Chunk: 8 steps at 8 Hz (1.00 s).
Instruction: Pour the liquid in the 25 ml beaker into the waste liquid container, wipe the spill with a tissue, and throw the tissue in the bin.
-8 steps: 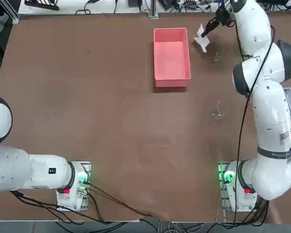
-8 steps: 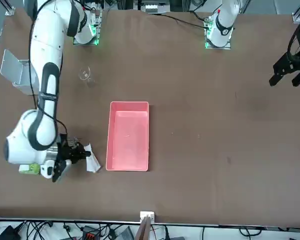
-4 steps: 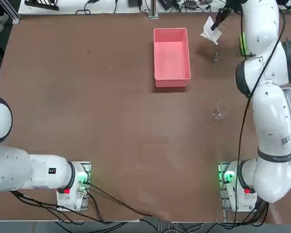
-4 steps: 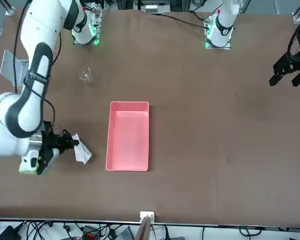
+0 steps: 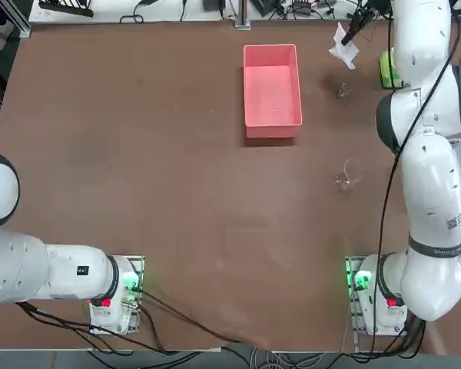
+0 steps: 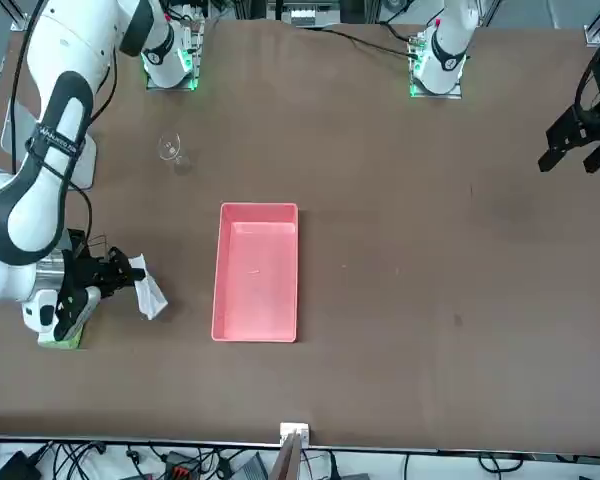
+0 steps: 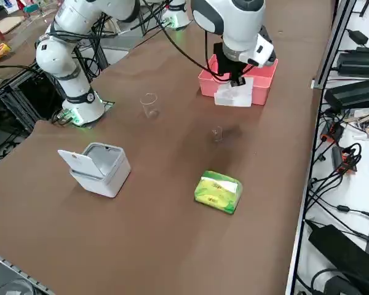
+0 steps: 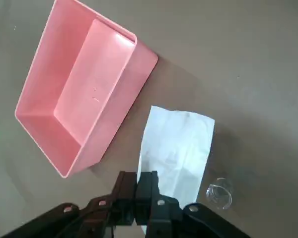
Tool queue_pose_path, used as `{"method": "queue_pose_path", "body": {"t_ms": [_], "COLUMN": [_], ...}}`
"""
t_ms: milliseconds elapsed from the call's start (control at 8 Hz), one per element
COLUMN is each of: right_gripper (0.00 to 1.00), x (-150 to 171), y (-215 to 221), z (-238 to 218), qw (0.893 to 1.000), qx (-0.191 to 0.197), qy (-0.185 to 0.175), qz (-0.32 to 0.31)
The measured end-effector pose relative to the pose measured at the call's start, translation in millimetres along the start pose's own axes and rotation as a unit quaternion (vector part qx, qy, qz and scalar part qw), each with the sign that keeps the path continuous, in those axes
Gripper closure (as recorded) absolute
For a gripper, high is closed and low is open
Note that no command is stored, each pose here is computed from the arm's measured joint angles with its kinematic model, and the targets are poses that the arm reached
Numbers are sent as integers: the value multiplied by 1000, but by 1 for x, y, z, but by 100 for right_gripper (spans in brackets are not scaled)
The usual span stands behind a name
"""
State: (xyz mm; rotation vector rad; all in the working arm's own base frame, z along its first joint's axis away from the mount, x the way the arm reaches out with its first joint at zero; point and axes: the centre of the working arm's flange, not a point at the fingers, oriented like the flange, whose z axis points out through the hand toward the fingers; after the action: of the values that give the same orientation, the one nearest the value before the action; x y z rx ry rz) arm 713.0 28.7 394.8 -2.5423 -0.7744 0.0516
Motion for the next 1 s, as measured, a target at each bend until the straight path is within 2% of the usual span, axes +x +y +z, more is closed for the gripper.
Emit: {"method": "queue_pose_path", "body": {"t_ms": [625,1000], "right_gripper": [98,98], "x": [8,3], "y": [-14,-27], "z": [1,-11], "qw": [1000,999], "qx": [0,-7], "qy": [-5,-36], "qz": [-13,-7]}}
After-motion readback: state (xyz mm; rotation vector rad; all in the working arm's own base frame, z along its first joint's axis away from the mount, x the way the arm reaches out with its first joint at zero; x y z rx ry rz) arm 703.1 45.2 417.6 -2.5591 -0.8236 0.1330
